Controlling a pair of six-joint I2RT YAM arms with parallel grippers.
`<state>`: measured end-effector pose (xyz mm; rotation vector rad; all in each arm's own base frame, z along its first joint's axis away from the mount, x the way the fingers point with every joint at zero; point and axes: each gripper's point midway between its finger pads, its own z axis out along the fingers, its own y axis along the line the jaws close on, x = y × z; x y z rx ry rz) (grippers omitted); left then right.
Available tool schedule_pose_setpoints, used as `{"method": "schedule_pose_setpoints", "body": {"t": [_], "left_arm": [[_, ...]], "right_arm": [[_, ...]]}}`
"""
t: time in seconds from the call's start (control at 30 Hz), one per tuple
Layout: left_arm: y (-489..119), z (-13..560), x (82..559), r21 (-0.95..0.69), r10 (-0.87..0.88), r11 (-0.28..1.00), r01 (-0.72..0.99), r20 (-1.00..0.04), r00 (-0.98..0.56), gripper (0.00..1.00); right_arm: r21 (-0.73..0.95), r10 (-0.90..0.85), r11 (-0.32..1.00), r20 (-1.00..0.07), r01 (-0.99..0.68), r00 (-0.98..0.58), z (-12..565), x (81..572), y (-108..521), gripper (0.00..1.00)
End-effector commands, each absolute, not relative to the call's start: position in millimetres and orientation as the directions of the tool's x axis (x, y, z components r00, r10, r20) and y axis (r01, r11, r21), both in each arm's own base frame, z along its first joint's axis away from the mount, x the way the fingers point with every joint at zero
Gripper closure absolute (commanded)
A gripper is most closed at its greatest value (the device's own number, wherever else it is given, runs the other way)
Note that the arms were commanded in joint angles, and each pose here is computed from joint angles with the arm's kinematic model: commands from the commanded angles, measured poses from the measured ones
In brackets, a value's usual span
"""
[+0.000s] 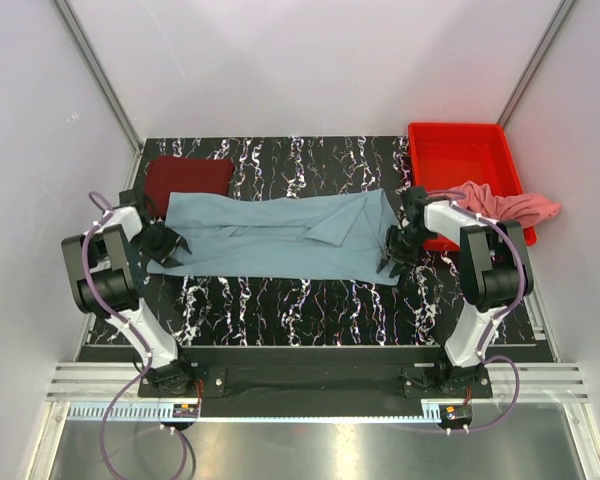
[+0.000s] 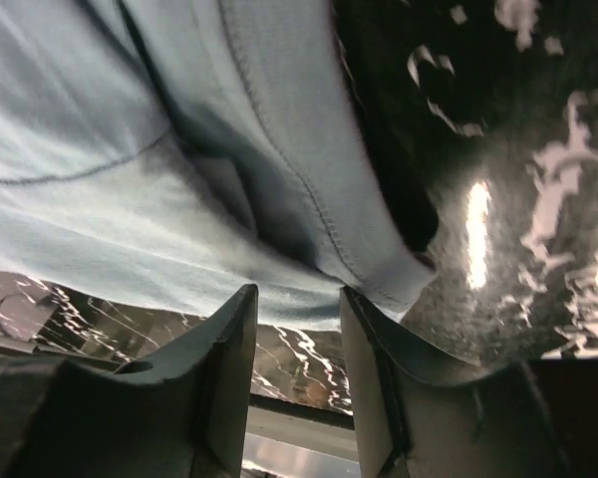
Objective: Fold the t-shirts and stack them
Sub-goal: Fold the tshirt
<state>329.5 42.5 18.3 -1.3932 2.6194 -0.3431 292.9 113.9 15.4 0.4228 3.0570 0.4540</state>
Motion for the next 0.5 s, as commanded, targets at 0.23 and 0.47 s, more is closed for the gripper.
{"method": "schedule_pose_setpoints", "body": {"t": [0.23, 0.47], "left_arm": [[43.4, 22.3, 242.5, -0.116, -0.830, 0.557, -0.822, -0.059, -0.554, 0.49], [32.7, 67.3, 239.4, -0.120, -0.737, 0.662, -0.739, -0.280, -0.615, 0.38]], "right_arm": [[0.318, 0.262, 0.919, -0.047, 0.234, -0.964, 70.1, 261.8, 109.1, 0.53], [0.633, 0.267, 0.768, -0.171, 0.102, -0.948, 139.2, 336.3, 179.2, 0.42]]}}
